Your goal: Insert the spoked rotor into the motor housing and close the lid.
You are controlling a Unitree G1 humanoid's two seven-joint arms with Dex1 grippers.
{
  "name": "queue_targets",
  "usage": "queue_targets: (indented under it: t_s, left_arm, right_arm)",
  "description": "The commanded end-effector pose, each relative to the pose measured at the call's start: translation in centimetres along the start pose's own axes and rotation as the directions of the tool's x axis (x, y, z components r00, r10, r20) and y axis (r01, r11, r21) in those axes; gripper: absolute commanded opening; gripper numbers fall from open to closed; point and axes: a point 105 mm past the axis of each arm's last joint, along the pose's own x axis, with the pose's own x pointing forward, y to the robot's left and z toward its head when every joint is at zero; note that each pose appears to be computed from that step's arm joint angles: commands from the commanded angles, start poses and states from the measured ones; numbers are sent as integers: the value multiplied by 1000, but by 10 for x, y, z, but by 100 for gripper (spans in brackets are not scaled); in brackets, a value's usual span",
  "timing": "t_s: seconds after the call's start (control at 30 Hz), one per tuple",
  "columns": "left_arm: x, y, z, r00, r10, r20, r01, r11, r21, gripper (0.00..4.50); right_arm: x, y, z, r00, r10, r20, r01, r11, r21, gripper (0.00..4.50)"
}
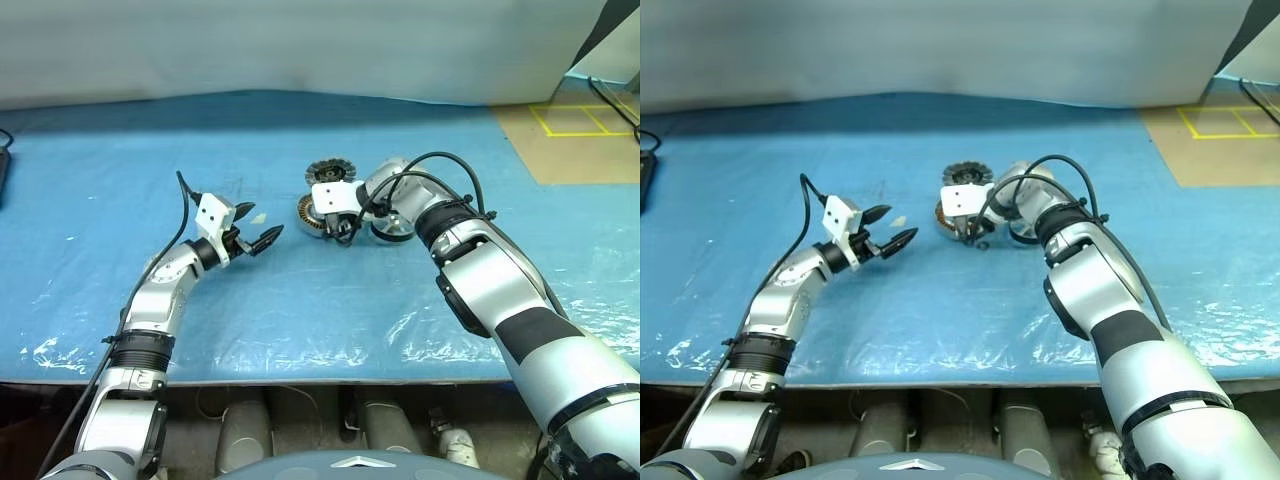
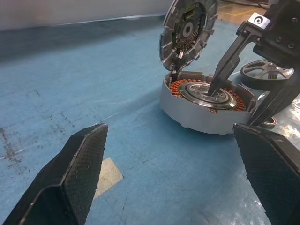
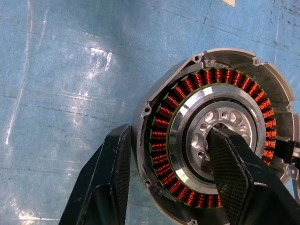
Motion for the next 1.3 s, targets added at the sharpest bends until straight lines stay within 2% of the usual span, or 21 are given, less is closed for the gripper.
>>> queue_targets:
  t_s: [0.03,0.2,0.43,0.67,0.77,1.0,1.3]
  left_arm:
    - [0,5,14,999,7,36,-8,999,32,450]
    - [-2,6,12,999,13,33,-14,999,31,450]
    - [-8,16,15,999,42,32,-44,998,45,450]
    - [-18,28,19,997,70,21,-71,995,68,450]
    - [-22,33,20,996,85,17,-86,993,77,450]
    - [-20,31,18,997,79,14,-80,994,74,450]
    - [-18,29,17,997,70,14,-71,995,71,450]
  right_arm:
    - [3,-4,12,999,-31,35,31,999,-24,209]
    - [6,8,28,994,24,108,-17,998,-62,209]
    - [3,40,55,979,76,188,-58,993,-98,209]
    - [-7,60,70,978,54,201,-43,997,-60,209]
    - [-9,63,71,984,1,176,4,1000,-31,209]
    - [-9,69,71,986,-46,159,40,998,41,209]
    - [-11,75,83,979,-49,198,30,995,97,209]
